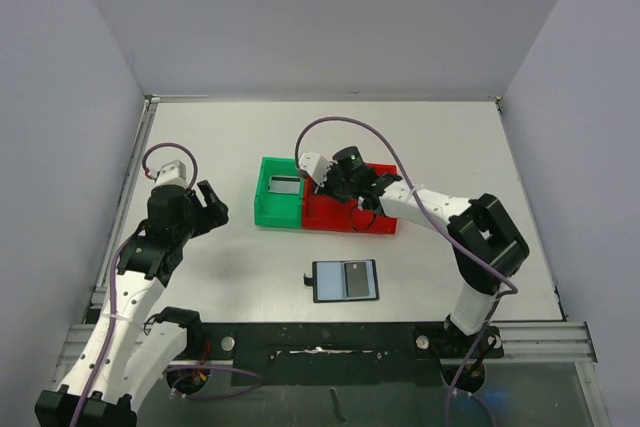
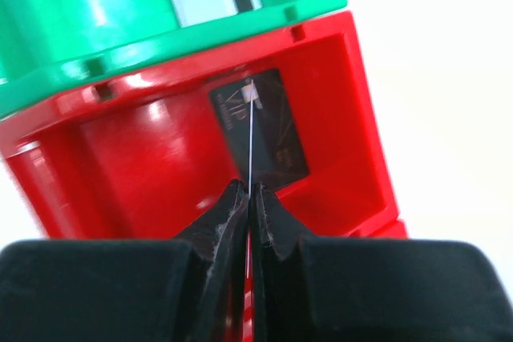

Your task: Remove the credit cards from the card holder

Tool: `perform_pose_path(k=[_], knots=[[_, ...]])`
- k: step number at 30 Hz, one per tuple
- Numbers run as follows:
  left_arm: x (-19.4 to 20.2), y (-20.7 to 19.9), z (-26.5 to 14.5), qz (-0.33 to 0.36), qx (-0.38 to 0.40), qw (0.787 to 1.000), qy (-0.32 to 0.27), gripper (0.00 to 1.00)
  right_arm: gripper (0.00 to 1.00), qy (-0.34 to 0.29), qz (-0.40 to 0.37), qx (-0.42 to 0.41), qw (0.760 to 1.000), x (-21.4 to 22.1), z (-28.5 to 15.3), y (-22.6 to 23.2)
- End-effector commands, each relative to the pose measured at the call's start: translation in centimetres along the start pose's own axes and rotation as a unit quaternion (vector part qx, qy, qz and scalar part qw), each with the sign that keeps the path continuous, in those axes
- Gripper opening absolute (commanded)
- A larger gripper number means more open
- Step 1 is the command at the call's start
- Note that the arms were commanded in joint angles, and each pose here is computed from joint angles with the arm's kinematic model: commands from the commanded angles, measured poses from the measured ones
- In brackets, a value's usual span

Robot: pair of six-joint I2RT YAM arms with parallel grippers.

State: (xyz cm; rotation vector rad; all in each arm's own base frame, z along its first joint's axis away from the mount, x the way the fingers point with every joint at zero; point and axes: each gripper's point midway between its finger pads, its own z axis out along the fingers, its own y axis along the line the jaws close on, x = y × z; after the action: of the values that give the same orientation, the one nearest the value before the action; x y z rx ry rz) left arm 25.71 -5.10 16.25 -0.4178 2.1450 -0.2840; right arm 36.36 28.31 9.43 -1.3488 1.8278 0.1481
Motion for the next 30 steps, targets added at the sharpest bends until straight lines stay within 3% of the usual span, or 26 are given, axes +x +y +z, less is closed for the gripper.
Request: perform_pose_path(k=[1,14,18,21,25,30], knots=[[-1.7,-1.0,-0.3,0.003,0.024,0.999,-0.031,0.73,0.00,-0.012,-0.107,0.049,0.993,-2.8,1.3,-4.5],[-1.7,-1.1,-0.4,0.003,0.029,0.999,-0.034,0.73,0.00,0.032,-0.195,0.043,0.979,-0.7,4.7,-5.4],[-1.7,-1.1,-0.4,0.003,0.029,0.999,-0.033,0.73,0.05,0.043,-0.205,0.025,0.978,0.2,5.5,-4.6],[-1.7,-1.1,-0.4,0.003,0.028,0.999,-0.033,0.73,0.11,0.048,-0.206,0.017,0.977,0.6,5.5,-4.2],[-1.7,-1.2,-0.4,0.003,0.031,0.999,-0.033,0.73,0.31,0.053,-0.203,0.011,0.978,0.9,5.3,-4.0],[-1.7,-1.2,-0.5,0.003,0.032,0.999,-0.035,0.73,0.38,0.049,-0.184,-0.003,0.982,1.0,5.3,-3.4]])
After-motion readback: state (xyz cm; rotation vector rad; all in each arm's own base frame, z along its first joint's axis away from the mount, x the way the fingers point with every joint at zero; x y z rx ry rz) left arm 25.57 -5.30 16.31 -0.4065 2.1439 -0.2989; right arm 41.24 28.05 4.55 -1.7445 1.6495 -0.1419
